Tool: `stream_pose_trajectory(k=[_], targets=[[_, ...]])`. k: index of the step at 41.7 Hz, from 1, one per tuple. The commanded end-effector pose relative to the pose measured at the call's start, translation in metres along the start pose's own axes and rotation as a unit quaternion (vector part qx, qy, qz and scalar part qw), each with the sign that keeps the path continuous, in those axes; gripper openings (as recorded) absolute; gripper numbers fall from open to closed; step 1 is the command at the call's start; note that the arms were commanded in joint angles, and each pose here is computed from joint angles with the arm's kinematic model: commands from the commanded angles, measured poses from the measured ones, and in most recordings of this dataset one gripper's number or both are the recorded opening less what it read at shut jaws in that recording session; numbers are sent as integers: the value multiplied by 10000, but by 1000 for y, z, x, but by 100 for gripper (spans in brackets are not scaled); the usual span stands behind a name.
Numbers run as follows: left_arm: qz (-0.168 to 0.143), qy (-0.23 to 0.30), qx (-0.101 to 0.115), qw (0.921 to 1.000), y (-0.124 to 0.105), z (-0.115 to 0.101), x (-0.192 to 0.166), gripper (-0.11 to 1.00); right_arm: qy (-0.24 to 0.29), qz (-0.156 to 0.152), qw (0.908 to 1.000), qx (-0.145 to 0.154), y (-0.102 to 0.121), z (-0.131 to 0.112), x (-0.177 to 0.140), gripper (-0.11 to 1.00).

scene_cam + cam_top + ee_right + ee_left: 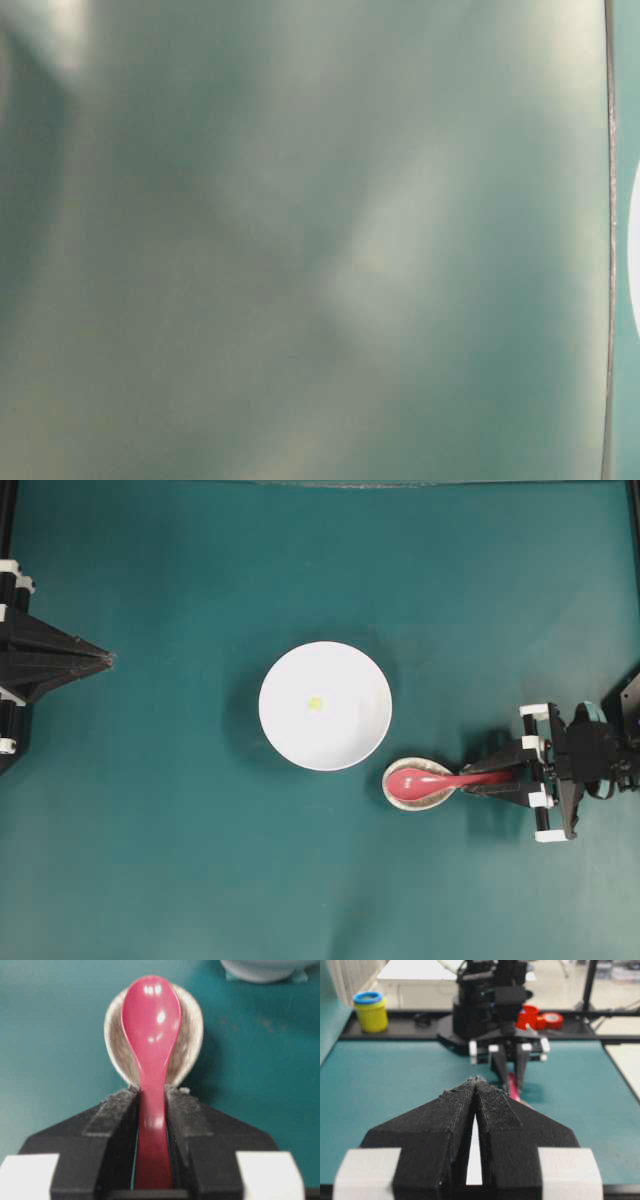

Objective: Scoop the yellow hexagonal prism block from the bowl with a spoon using the right arm.

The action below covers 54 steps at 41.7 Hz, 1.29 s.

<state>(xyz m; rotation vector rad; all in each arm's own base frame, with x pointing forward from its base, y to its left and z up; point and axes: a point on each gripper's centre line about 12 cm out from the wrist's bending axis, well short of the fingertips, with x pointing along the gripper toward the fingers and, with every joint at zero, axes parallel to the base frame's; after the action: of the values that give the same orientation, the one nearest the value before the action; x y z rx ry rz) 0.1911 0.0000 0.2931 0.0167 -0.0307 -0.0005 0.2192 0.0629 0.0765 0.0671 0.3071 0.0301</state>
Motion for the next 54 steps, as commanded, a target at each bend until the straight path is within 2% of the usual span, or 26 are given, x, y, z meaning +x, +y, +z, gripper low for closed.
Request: stream_pose_trajectory(k=[1, 7, 15, 23, 31, 44, 54], targets=[[8, -130, 8, 9999, 0, 9, 2, 0, -385, 56, 9991, 142, 3, 18, -3, 24], [6, -123, 16, 9999, 0, 9, 2, 0, -635, 104, 9976, 254, 3, 38, -8, 24], [0, -123, 8, 9999, 0, 9, 2, 0, -469, 37, 9984, 327, -1, 63, -7, 24], [7, -199, 16, 9998, 0, 11, 2, 0, 128, -45, 9986, 520, -11, 88, 0, 24], [-1, -245, 15, 9997, 0, 11, 3, 0, 735, -52, 9949, 686, -21, 117, 11, 24], [5, -245, 15, 9997, 0, 10, 4, 0, 1540, -74, 9843, 853, -44, 165, 33, 24], [4, -153, 15, 9999, 0, 6, 6, 0, 2237, -179, 9706, 866, -67, 177, 53, 24]])
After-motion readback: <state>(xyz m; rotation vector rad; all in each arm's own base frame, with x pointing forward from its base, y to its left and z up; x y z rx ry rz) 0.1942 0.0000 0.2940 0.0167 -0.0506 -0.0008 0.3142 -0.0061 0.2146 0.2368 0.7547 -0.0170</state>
